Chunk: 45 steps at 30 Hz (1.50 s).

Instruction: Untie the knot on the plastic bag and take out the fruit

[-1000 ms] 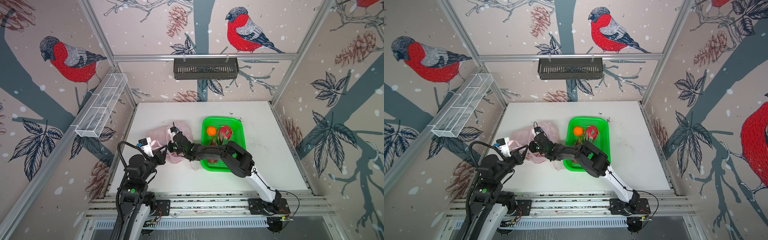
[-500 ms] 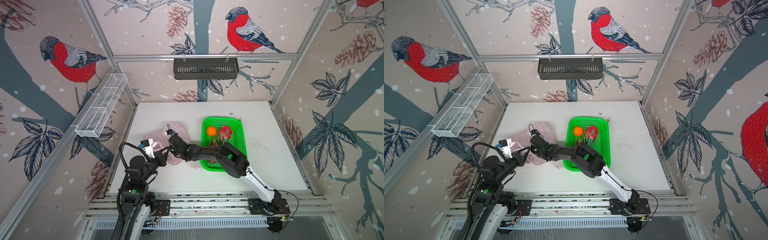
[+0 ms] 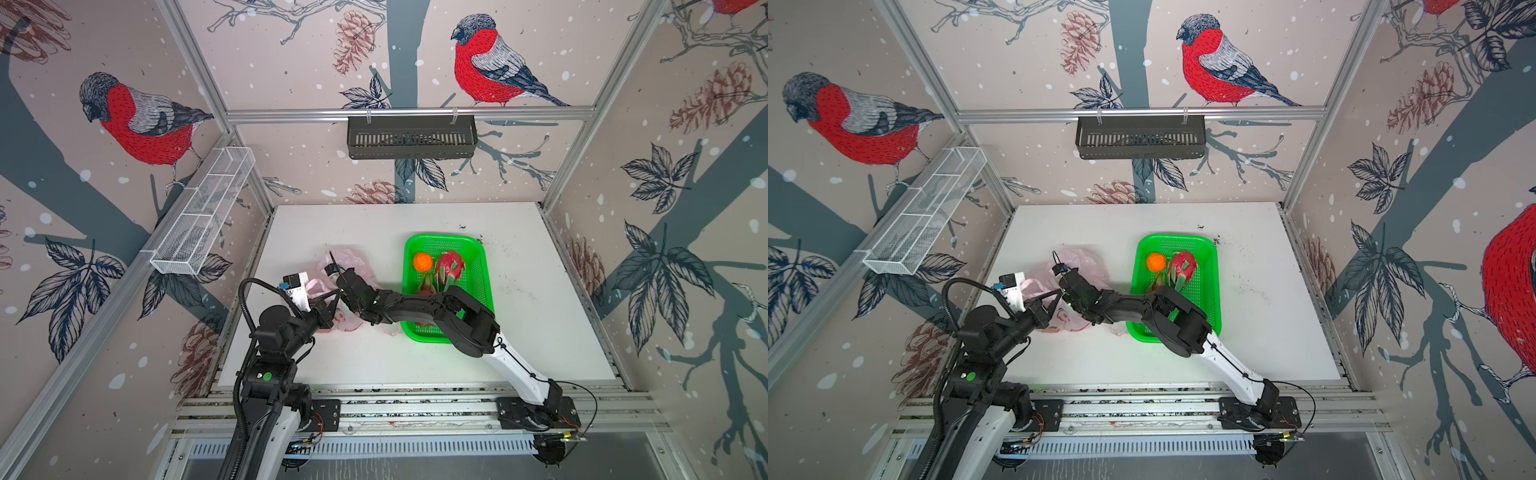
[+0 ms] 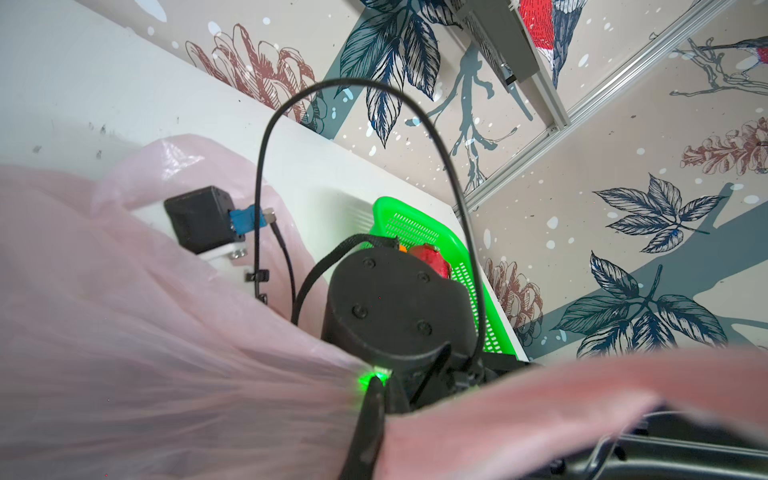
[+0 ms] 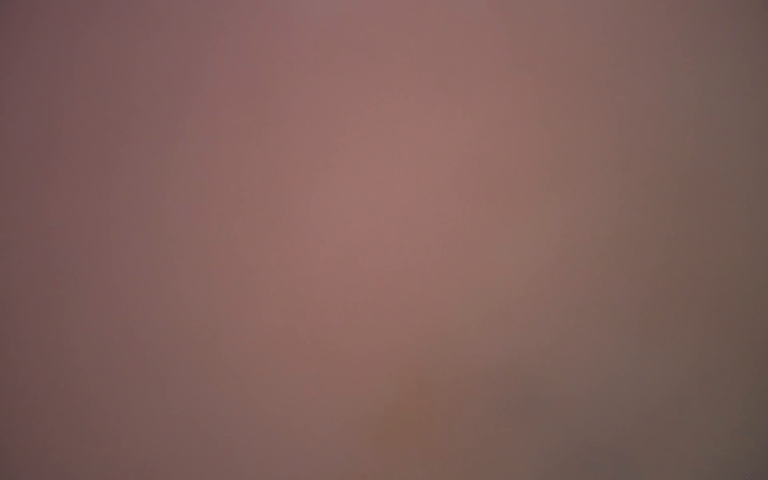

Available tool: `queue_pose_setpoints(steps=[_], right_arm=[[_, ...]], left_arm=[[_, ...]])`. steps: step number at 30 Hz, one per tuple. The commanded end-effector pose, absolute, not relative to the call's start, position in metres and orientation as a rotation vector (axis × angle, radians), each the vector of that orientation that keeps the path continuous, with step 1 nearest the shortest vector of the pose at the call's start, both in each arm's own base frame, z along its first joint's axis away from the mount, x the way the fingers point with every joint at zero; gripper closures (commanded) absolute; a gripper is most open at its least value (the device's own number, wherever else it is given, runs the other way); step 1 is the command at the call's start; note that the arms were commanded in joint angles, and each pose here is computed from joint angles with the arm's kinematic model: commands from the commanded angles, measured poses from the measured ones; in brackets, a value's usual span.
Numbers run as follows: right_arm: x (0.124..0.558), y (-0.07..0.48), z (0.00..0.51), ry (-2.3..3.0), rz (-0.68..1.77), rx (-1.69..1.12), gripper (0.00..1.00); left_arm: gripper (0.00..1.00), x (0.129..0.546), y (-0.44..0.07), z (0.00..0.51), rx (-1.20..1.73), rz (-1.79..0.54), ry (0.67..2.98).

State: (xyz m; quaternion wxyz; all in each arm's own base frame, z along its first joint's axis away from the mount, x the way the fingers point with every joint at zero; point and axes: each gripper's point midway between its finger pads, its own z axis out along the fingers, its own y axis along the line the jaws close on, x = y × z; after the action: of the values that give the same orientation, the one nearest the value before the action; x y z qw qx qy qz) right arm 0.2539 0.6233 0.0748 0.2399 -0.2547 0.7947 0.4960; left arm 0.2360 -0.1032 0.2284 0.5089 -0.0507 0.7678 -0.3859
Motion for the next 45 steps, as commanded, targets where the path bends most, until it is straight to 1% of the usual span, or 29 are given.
queue_pose_setpoints(steps=[1, 9, 14, 20, 27, 30, 35, 37, 42, 45], right_arm=[[0.244, 0.63, 0.093, 2.108, 1.428, -0.755, 0.0], [0.232, 0.629, 0.083, 2.124, 1.425, -0.814, 0.0], [0.219, 0.631, 0.082, 2.103, 1.432, -0.908, 0.0], [0.211, 0.633, 0.063, 2.126, 1.322, -0.999, 0.01], [0.21, 0.631, 0.042, 2.175, 1.224, -1.024, 0.05], [0.213, 0.629, 0.036, 2.191, 1.208, -1.012, 0.13], [0.224, 0.626, 0.039, 2.195, 1.225, -0.944, 0.42], [0.227, 0.624, 0.043, 2.189, 1.234, -0.918, 0.5], [0.24, 0.615, 0.054, 2.177, 1.248, -0.85, 0.66], [0.248, 0.606, 0.062, 2.172, 1.264, -0.803, 0.72]], left_arm=[[1.0, 0.24, -0.106, 0.253, -0.046, -0.913, 1.77], [1.0, 0.245, -0.107, 0.254, -0.031, -0.912, 1.773], [1.0, 0.246, -0.106, 0.251, -0.035, -0.904, 1.775], [1.0, 0.247, -0.106, 0.247, -0.042, -0.904, 1.779], [1.0, 0.246, -0.106, 0.242, -0.05, -0.907, 1.783], [1.0, 0.246, -0.106, 0.241, -0.054, -0.908, 1.785], [1.0, 0.244, -0.104, 0.239, -0.068, -0.903, 1.782], [1.0, 0.243, -0.103, 0.238, -0.075, -0.9, 1.78], [1.0, 0.241, -0.099, 0.235, -0.1, -0.892, 1.78], [1.0, 0.238, -0.097, 0.233, -0.12, -0.888, 1.773]])
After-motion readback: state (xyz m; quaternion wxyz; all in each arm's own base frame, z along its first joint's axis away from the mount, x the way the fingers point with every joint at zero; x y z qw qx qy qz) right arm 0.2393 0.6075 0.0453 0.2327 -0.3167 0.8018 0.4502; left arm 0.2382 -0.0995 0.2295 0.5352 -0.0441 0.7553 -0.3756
